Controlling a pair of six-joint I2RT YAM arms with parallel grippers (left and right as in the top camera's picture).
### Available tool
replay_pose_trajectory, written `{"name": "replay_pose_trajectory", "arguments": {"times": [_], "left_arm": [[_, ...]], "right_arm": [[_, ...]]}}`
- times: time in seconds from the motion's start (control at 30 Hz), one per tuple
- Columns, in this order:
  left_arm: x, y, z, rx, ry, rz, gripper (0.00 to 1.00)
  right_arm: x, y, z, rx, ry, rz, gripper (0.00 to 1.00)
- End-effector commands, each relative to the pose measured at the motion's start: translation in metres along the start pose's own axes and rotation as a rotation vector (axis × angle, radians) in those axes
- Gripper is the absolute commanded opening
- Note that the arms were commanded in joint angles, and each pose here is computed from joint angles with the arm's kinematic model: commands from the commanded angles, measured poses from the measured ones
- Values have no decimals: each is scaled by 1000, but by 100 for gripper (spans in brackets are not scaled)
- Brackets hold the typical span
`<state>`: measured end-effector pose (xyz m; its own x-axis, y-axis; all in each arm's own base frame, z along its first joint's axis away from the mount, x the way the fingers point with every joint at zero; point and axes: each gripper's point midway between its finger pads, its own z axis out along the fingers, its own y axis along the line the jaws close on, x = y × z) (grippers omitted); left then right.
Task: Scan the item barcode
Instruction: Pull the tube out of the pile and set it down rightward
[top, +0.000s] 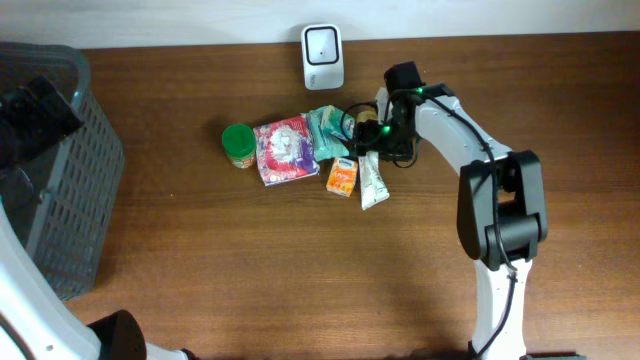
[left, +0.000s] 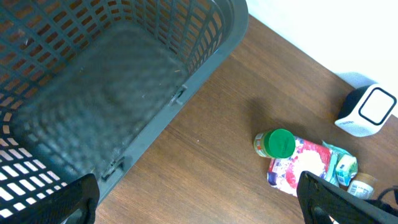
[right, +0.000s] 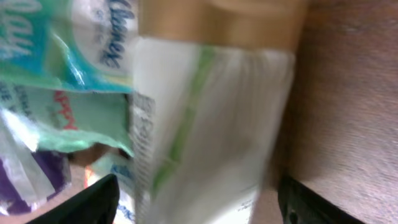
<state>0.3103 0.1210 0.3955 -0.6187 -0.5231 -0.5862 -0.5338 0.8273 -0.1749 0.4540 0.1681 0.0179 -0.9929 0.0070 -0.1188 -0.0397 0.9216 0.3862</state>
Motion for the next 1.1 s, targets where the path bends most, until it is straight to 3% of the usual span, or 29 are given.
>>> {"name": "replay_pose_trajectory", "arguments": {"times": [0.0, 0.1, 0.13, 0.17, 0.3, 0.43, 0.6, 0.8, 0.97, 1.03, 1.07], "left_arm": [[0, 1, -3, 2, -5, -13, 99], [0, 1, -3, 2, -5, -13, 99], [0, 1, -3, 2, -5, -13, 99], [0, 1, -3, 2, -5, -13, 99], [0, 1, -3, 2, -5, -13, 99], [0, 1, -3, 2, -5, -13, 99], [0, 1, -3, 2, -5, -13, 99], [0, 1, -3, 2, -5, -13, 99], [0, 1, -3, 2, -5, -13, 99], [0, 1, -3, 2, -5, -13, 99], [0, 1, -3, 2, -5, -13, 99]], "right_arm": [[7, 2, 18, 0, 28, -19, 57], [5, 2, 18, -1, 19, -21, 28], [6, 2, 18, -1, 21, -20, 22], [8, 2, 17, 2, 30, -17, 4], [7, -5, -8, 99, 57, 2, 4], [5, -37, -56, 409, 48, 73, 4], [14, -46, -51, 497, 71, 67, 9], [27, -99, -65, 894, -26, 167, 4], [34, -83, -46, 852, -19, 132, 21], [37, -47, -22, 707, -4, 112, 53], [39, -31, -15, 657, 8, 93, 76]]}}
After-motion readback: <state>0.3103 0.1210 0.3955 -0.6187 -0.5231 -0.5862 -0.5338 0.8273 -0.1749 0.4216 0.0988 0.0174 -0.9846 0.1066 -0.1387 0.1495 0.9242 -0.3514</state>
